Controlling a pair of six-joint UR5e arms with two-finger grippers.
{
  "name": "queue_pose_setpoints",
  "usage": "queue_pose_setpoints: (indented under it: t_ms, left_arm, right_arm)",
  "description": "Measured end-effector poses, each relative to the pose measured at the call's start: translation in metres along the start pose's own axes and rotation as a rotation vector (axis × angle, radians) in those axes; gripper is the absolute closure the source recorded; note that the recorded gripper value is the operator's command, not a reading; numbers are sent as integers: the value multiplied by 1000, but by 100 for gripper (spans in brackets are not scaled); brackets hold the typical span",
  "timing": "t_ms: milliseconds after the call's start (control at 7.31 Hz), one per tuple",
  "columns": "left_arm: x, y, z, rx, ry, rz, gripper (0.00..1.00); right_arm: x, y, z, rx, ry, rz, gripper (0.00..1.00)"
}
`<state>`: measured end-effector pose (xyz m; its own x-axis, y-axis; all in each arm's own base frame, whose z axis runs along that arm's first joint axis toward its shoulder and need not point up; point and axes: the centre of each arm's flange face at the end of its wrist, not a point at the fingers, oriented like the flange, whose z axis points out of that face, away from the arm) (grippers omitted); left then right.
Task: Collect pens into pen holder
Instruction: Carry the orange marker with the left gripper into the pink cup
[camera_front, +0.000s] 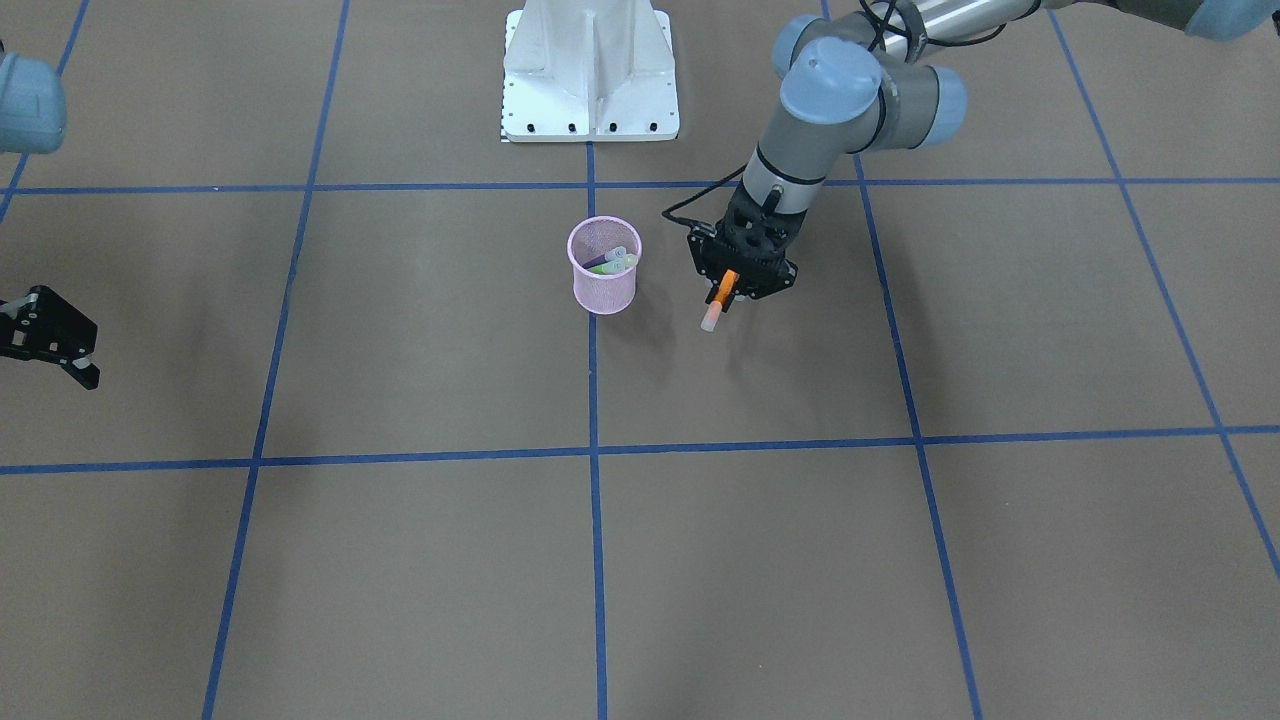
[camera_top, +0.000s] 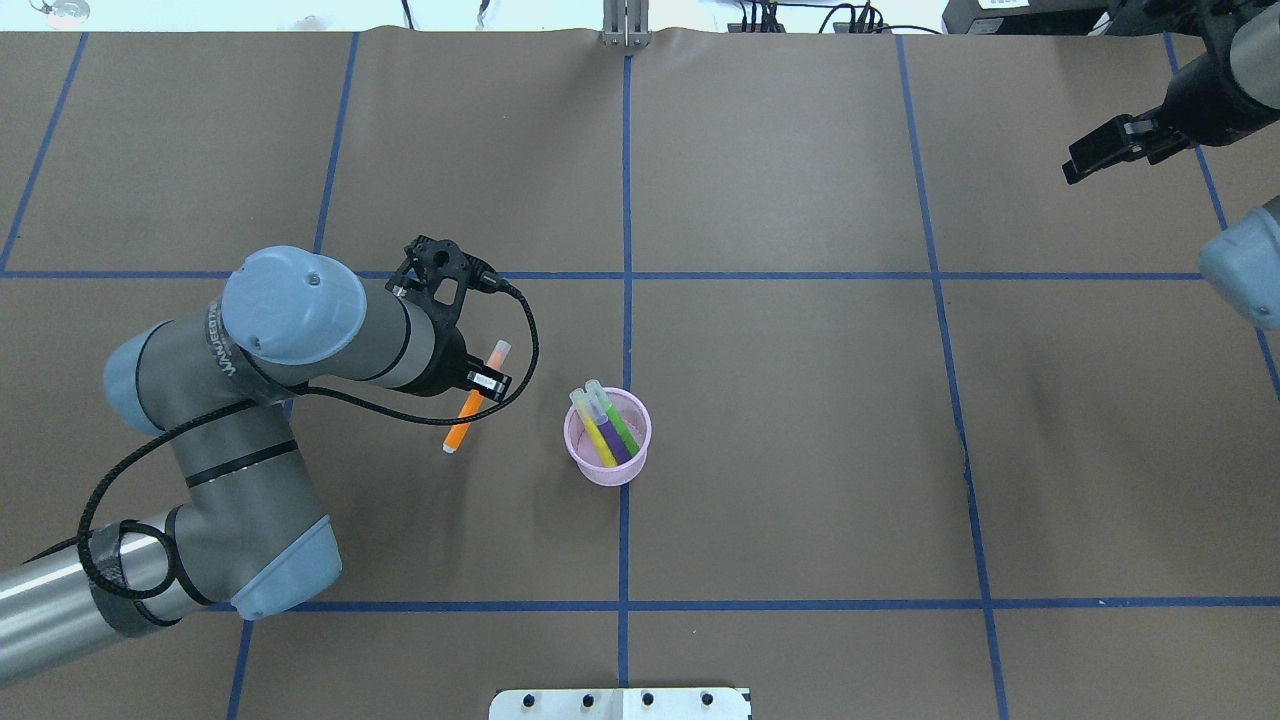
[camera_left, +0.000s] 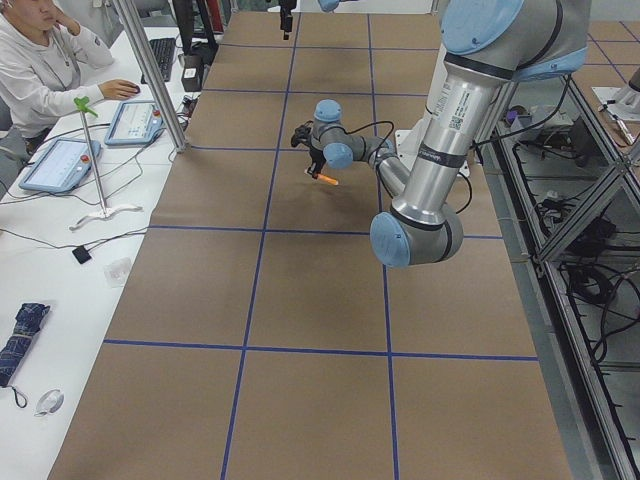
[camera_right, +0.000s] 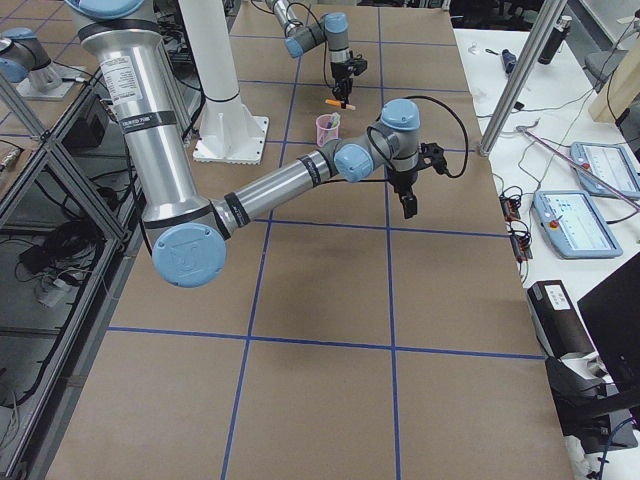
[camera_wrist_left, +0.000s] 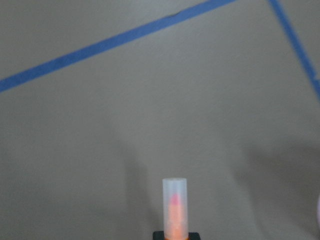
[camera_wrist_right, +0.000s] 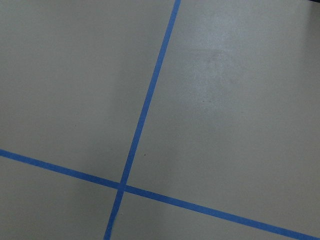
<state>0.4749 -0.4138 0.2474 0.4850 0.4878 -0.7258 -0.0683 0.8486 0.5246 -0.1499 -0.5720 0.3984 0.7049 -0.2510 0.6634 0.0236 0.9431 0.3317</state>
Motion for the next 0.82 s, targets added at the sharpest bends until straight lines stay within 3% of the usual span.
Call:
queue_pose_setpoints:
  t_ms: [410,547,820]
  left_arm:
    - [42,-12,-64,290,301,123,100]
    - [43,-13,-69,392,371,170,100]
    - [31,-10,-48,580,438,272,100]
  right_arm:
    - [38,-5,-4,-6,8,-29,0]
    - [47,-6,-5,-8,8,-35,1]
    - [54,-6,-7,-8,9,-39,0]
